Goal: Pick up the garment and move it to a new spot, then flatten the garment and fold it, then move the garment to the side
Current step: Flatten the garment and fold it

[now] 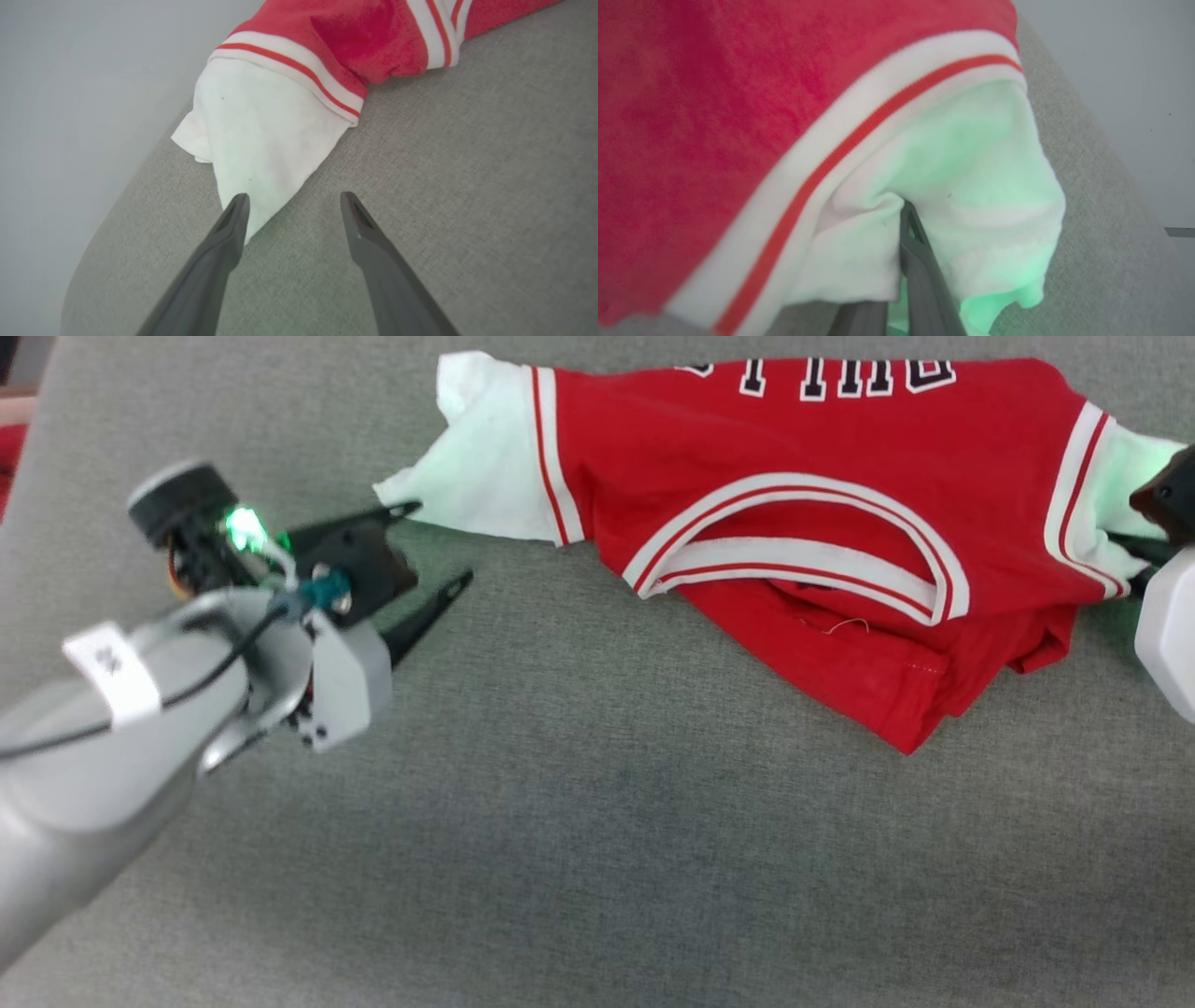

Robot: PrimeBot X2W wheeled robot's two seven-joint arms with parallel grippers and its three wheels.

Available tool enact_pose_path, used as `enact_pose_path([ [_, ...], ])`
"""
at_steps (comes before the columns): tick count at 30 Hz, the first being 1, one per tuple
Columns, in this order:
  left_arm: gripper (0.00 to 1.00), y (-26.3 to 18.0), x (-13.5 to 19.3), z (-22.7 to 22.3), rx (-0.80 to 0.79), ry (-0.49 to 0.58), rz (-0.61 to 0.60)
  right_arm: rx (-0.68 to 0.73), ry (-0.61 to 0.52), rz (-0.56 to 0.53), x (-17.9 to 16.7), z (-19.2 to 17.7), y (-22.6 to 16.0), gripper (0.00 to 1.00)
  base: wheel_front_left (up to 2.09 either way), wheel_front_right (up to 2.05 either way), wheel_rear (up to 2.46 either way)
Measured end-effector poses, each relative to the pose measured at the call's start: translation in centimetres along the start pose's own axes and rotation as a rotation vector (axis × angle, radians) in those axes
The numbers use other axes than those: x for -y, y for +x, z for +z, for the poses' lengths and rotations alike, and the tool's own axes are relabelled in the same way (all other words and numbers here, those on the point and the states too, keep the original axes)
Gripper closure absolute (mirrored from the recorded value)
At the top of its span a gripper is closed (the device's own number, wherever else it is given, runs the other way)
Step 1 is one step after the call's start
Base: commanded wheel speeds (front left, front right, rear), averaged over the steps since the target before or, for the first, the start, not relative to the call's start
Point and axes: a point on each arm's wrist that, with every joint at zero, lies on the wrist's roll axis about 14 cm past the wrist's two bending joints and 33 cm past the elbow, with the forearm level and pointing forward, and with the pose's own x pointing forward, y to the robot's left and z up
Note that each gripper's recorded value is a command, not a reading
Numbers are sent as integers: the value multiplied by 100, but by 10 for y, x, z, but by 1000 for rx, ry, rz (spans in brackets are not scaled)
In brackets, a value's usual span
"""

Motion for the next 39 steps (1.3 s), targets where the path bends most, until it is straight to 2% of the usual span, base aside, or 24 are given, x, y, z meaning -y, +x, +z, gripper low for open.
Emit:
enact_pose_path([
  [6, 0, 30, -12, 3, -17, 38, 1, 6, 12, 4, 4, -2, 8, 100, 0, 0, 0],
  [10, 0, 42, 15, -13, -78, 73, -60, 6, 15, 7, 5, -3, 11, 100, 0, 0, 0],
  [13, 0, 44, 14, -14, -87, 97, -62, 7, 16, 10, 5, -3, 12, 100, 0, 0, 0],
  [23, 0, 54, -1, -16, -70, 110, -23, 15, 23, 19, 5, -2, 16, 100, 0, 0, 0],
  [30, 0, 63, 0, -16, -63, 97, -18, 19, 35, 22, 5, -2, 16, 100, 0, 0, 0],
  [31, 17, 65, 0, -16, -62, 93, -17, 20, 36, 22, 5, -2, 16, 100, 0, 0, 0],
  [32, 48, 66, 1, -16, -63, 89, -18, 20, 36, 23, 4, -3, 16, 100, 0, 0, 0],
  [34, 88, 68, 2, -16, -62, 77, -17, 20, 37, 23, 4, -3, 16, 100, 0, 0, 0],
  [35, 100, 69, 2, -16, -57, 72, -17, 22, 38, 23, 4, -3, 16, 100, 0, 0, 0],
  [39, 100, 70, -2, -15, -50, 34, -1, 26, 43, 23, 4, -2, 15, 100, 0, 0, 0],
])
